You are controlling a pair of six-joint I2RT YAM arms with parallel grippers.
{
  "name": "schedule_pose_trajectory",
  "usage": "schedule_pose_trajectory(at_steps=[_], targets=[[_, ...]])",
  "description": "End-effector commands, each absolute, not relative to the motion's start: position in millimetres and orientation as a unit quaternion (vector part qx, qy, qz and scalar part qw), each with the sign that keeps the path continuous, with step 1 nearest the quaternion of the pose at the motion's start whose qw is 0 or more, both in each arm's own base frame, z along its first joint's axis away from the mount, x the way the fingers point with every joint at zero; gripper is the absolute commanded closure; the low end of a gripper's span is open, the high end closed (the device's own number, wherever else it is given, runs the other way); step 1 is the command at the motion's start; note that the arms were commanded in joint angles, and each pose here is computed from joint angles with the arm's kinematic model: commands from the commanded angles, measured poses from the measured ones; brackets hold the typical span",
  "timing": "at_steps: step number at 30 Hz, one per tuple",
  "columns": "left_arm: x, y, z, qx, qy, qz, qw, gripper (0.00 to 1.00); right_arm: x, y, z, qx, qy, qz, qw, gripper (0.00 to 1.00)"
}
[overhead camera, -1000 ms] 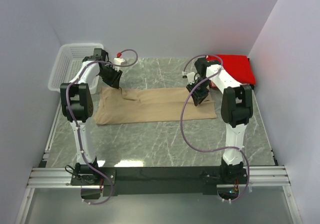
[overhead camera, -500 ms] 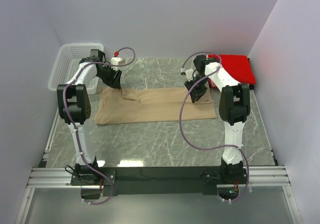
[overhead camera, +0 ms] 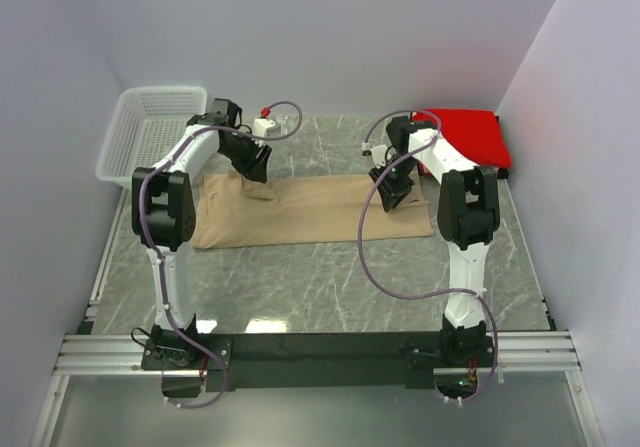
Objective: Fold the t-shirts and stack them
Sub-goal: Fold the tshirt
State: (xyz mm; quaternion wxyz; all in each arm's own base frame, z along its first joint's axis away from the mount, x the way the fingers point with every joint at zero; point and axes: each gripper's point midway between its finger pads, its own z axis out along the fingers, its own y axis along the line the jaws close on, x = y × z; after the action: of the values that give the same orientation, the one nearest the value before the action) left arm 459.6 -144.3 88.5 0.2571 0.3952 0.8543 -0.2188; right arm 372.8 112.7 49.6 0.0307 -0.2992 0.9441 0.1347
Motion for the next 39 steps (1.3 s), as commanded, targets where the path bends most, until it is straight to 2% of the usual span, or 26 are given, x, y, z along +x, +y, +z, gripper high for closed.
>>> schedule_pose_trajectory(at_steps=[1, 2, 5, 12, 19, 22, 24, 26, 29, 30, 32, 36, 39], targets=[[466.4, -142.4, 84.5, 0.389, 0.859, -0.220, 0.251, 0.46, 375.5, 112.4, 53.5, -0.292, 0.946, 0.136, 0.042, 0.64], [462.7, -145.8, 77.4, 0.391, 0.860, -0.222, 0.239, 0.43, 375.1, 112.2, 53.0, -0.292, 0.946, 0.136, 0.040, 0.64], [454.0, -148.5, 65.6, 0.399, 0.862, -0.224, 0.216, 0.41, 377.4, 111.3, 53.7, -0.290, 0.946, 0.135, 0.042, 0.64], [444.4, -152.4, 49.9, 0.400, 0.866, -0.229, 0.192, 0.47, 379.6, 110.3, 54.1, -0.287, 0.947, 0.134, 0.042, 0.64], [462.1, -167.9, 73.5, 0.411, 0.843, -0.247, 0.245, 0.80, 378.6, 112.0, 53.8, -0.284, 0.948, 0.139, 0.038, 0.64], [470.5, -172.7, 81.1, 0.412, 0.835, -0.249, 0.266, 0.87, 377.7, 112.1, 53.3, -0.284, 0.948, 0.140, 0.036, 0.64], [477.6, -174.6, 82.3, 0.418, 0.828, -0.246, 0.282, 0.87, 377.6, 111.5, 52.6, -0.282, 0.948, 0.140, 0.034, 0.64], [485.7, -175.9, 82.5, 0.422, 0.822, -0.240, 0.298, 0.84, 377.0, 112.2, 52.2, -0.281, 0.948, 0.143, 0.033, 0.64], [496.5, -177.7, 84.8, 0.423, 0.816, -0.231, 0.320, 0.71, 375.3, 113.4, 51.2, -0.280, 0.948, 0.145, 0.030, 0.64], [499.6, -177.1, 85.1, 0.423, 0.815, -0.226, 0.324, 0.63, 375.2, 113.4, 50.9, -0.280, 0.949, 0.146, 0.030, 0.64], [507.1, -174.4, 88.8, 0.420, 0.816, -0.211, 0.338, 0.56, 374.4, 112.9, 49.1, -0.279, 0.949, 0.146, 0.027, 0.64], [517.6, -160.0, 101.1, 0.422, 0.813, -0.170, 0.364, 0.46, 370.7, 110.6, 46.6, -0.283, 0.948, 0.142, 0.023, 0.65], [526.7, -133.1, 117.3, 0.399, 0.820, -0.155, 0.381, 0.42, 369.5, 109.4, 46.3, -0.283, 0.948, 0.141, 0.022, 0.65]])
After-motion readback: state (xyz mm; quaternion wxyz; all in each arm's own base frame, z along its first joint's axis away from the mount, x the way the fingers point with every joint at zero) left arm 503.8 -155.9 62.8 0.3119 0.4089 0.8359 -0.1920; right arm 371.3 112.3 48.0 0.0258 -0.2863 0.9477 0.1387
